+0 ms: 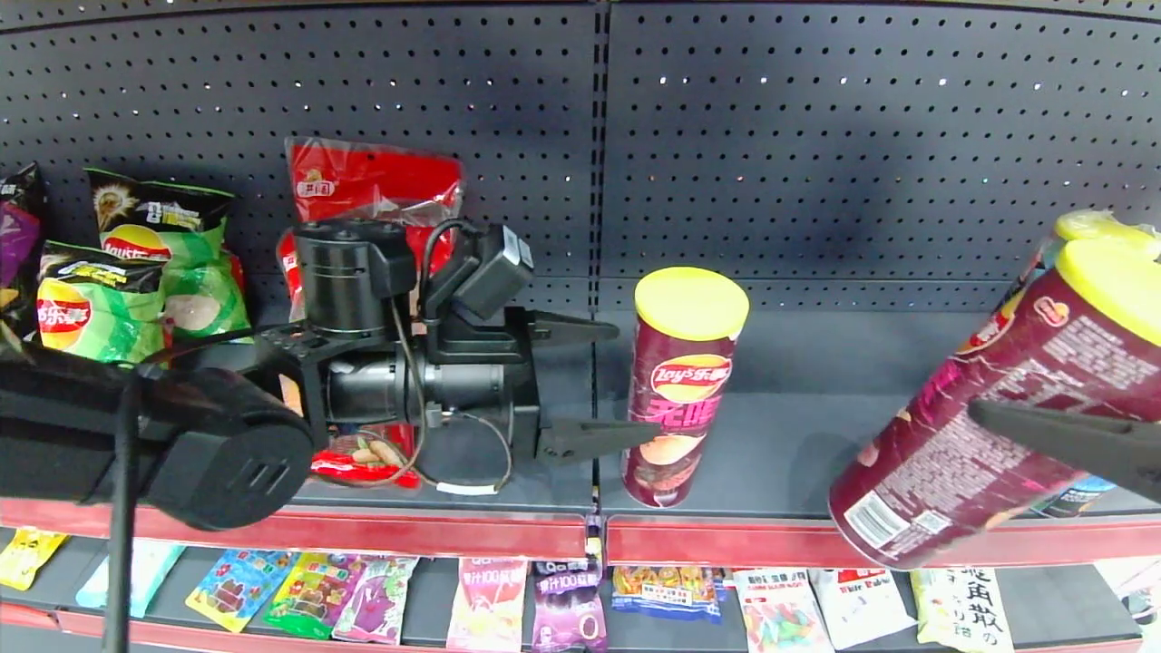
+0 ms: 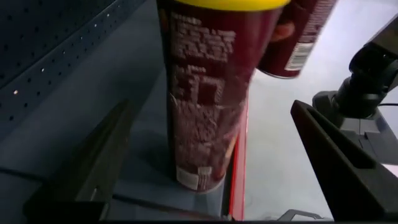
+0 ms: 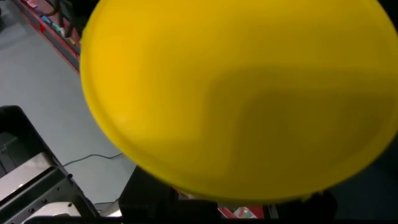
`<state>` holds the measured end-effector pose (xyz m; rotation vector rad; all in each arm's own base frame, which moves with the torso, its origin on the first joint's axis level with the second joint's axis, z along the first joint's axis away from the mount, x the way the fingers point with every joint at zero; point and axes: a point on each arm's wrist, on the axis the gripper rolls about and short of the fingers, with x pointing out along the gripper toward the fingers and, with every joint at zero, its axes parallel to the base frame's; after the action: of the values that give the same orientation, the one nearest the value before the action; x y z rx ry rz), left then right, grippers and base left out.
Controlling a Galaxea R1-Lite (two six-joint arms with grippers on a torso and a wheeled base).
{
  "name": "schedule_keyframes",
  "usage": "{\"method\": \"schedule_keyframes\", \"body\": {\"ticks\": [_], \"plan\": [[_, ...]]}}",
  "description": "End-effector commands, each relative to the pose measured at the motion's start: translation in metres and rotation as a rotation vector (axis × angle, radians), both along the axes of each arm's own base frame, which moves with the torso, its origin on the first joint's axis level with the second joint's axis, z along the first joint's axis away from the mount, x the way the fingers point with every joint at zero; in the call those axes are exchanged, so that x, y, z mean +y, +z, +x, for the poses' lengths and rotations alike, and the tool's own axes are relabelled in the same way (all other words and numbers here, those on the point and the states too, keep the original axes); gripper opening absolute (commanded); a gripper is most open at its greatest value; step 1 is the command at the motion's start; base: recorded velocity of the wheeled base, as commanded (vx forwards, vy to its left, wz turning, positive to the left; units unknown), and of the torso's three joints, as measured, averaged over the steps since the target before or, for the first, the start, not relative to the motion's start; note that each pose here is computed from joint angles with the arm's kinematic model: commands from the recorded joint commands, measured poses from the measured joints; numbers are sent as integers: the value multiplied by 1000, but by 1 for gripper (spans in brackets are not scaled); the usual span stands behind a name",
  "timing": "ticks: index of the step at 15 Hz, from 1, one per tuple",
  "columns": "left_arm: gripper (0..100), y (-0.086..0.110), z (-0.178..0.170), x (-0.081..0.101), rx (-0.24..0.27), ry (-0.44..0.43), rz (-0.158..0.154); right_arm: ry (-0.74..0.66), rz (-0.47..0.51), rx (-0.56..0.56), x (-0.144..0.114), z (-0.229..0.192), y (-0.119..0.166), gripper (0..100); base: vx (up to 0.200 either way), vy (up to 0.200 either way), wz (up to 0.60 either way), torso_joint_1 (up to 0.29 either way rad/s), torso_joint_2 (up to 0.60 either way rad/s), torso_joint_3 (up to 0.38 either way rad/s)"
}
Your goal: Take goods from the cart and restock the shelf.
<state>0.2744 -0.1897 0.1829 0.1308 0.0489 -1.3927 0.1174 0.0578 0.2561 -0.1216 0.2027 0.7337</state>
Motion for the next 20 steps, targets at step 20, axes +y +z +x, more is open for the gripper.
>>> {"method": "schedule_keyframes", "body": {"ticks": [20], "plan": [[100, 9, -91, 84, 81, 477, -11, 33, -97, 18, 81, 176, -13, 0, 0, 0, 0, 0, 0, 0]]}}
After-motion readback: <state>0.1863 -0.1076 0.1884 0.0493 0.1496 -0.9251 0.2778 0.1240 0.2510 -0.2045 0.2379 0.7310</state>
